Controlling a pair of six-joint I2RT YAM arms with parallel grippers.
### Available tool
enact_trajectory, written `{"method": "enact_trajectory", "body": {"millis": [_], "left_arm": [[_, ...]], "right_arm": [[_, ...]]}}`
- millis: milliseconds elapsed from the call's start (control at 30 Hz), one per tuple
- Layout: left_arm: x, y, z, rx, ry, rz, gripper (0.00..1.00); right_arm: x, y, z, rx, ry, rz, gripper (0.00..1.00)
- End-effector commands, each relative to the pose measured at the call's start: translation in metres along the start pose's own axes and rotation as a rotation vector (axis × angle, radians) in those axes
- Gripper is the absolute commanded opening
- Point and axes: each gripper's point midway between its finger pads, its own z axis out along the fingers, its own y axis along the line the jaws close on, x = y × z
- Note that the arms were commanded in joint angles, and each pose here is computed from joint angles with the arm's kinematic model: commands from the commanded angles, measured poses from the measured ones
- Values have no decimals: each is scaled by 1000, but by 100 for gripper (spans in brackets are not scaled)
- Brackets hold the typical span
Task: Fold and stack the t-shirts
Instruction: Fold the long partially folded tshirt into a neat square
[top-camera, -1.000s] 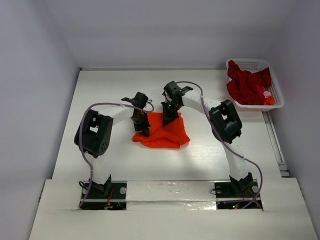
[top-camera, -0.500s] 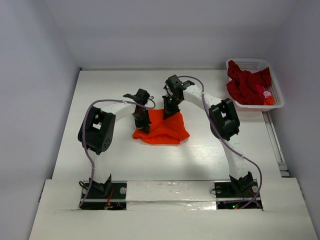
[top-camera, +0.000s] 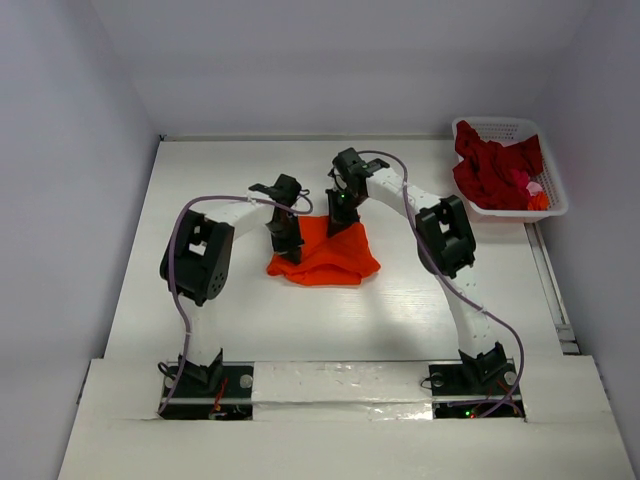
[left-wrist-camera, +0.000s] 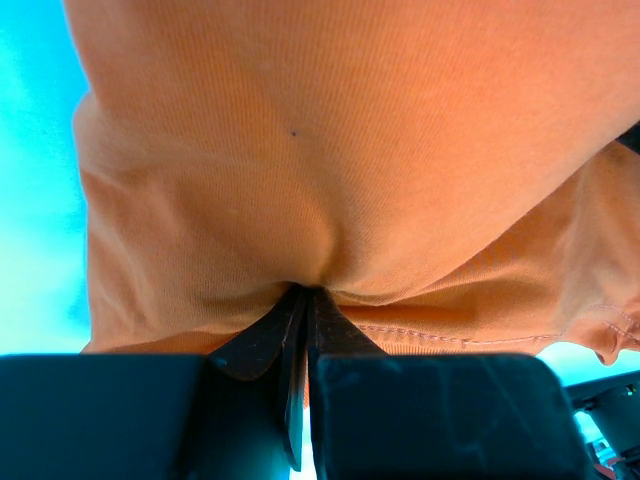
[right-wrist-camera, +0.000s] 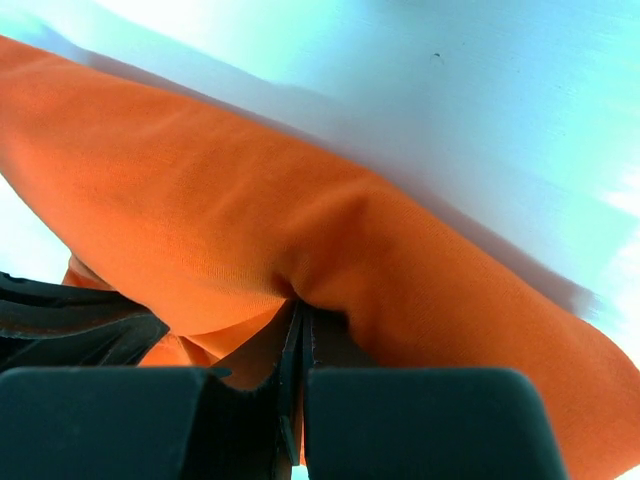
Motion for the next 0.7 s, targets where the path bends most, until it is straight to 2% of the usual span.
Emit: {"method": "enact_trajectory", "body": {"millis": [0, 333, 433, 500, 533, 600, 633, 667], "left_arm": [[-18, 0, -6, -25, -59, 10, 0], [-39, -20, -61, -3, -154, 19, 2], [-38, -23, -70, 9, -163, 19, 10], [-38, -24, -80, 17, -176, 19, 18], [-37, -25, -83, 20, -181, 20, 21], [-33, -22, -94, 20, -198, 20, 31], [-30, -19, -99, 10, -203, 17, 36], [-28, -18, -108, 15, -224, 19, 37]], "right_arm": [[-14, 8, -16, -12, -50, -40, 0], [-23, 19, -45, -25, -107, -59, 0], [-25, 23, -53, -28, -122, -65, 0], [-23, 26, -63, -30, -127, -70, 11], [-23, 29, -68, -32, -135, -75, 26], [-22, 36, -88, -39, -166, -89, 43], [-21, 39, -97, -41, -178, -93, 57], [-19, 41, -105, -41, -192, -99, 62]]}}
